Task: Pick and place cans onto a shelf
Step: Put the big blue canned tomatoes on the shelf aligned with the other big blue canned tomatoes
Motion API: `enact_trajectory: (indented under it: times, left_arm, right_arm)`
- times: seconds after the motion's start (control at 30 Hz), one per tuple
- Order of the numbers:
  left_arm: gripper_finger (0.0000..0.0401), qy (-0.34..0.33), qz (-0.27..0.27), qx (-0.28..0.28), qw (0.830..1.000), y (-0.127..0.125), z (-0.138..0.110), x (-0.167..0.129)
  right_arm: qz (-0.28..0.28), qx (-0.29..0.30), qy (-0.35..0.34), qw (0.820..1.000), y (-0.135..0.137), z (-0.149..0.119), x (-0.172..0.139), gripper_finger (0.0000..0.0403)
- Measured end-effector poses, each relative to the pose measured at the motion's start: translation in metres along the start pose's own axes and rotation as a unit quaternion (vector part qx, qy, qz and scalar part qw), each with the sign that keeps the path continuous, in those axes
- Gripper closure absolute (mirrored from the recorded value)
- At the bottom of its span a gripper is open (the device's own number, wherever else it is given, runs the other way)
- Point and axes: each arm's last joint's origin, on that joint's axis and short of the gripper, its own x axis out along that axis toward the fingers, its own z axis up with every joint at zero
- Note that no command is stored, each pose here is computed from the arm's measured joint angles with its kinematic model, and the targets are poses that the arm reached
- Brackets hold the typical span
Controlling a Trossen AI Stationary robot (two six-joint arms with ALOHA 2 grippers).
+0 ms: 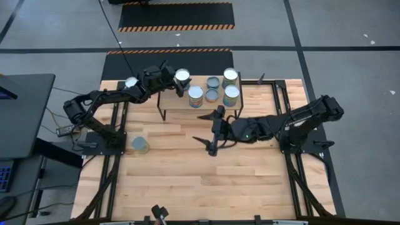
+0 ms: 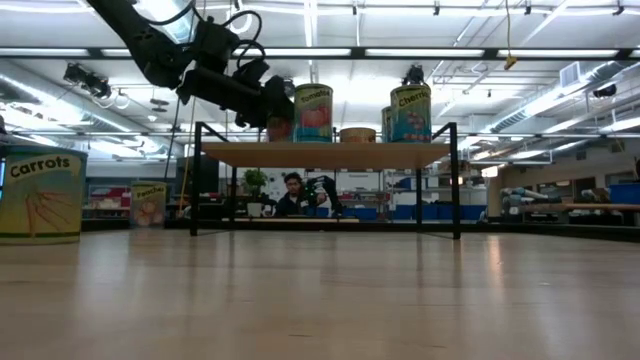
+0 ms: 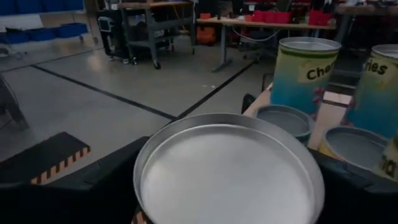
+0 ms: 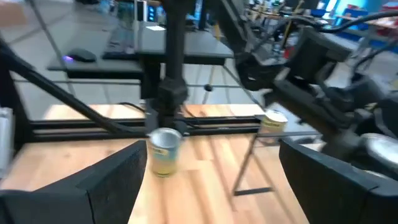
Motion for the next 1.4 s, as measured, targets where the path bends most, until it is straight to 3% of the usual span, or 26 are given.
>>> enact_trajectory:
  times: [0.43, 0.67, 0.8, 0.97, 1.2, 1.4]
  left_arm:
    - [0.0047, 0.017, -0.019, -0.016, 1.000, -0.006, 0.002, -0.004]
    - [0.0047, 0.029, -0.020, 0.001, 0.999, -0.002, 0.010, -0.015]
    - [0.0047, 0.043, -0.056, 0.003, 0.998, -0.006, 0.012, -0.020]
    - [0.0047, 0.039, -0.067, 0.016, 0.997, -0.011, 0.013, -0.020]
    - [0.0047, 0.036, -0.070, 0.034, 0.996, -0.008, 0.018, -0.027]
    - [0.0047, 0.044, -0.077, 0.030, 0.996, -0.007, 0.021, -0.032]
  right_arm:
    - [0.049, 0.008, 0.013, 0.999, -0.088, 0.009, 0.028, 0.0028]
    - [0.010, 0.042, -0.032, 0.999, -0.138, 0.011, 0.046, 0.0034]
    - [-0.008, 0.042, -0.035, 0.998, -0.161, 0.013, 0.066, 0.0050]
    - [-0.006, 0.044, -0.015, 0.999, -0.182, 0.017, 0.096, 0.0057]
    - [-0.018, 0.059, 0.050, 0.997, -0.202, 0.002, 0.124, 0.0061]
    - [-0.030, 0.122, 0.052, 0.991, -0.216, -0.006, 0.130, 0.0117]
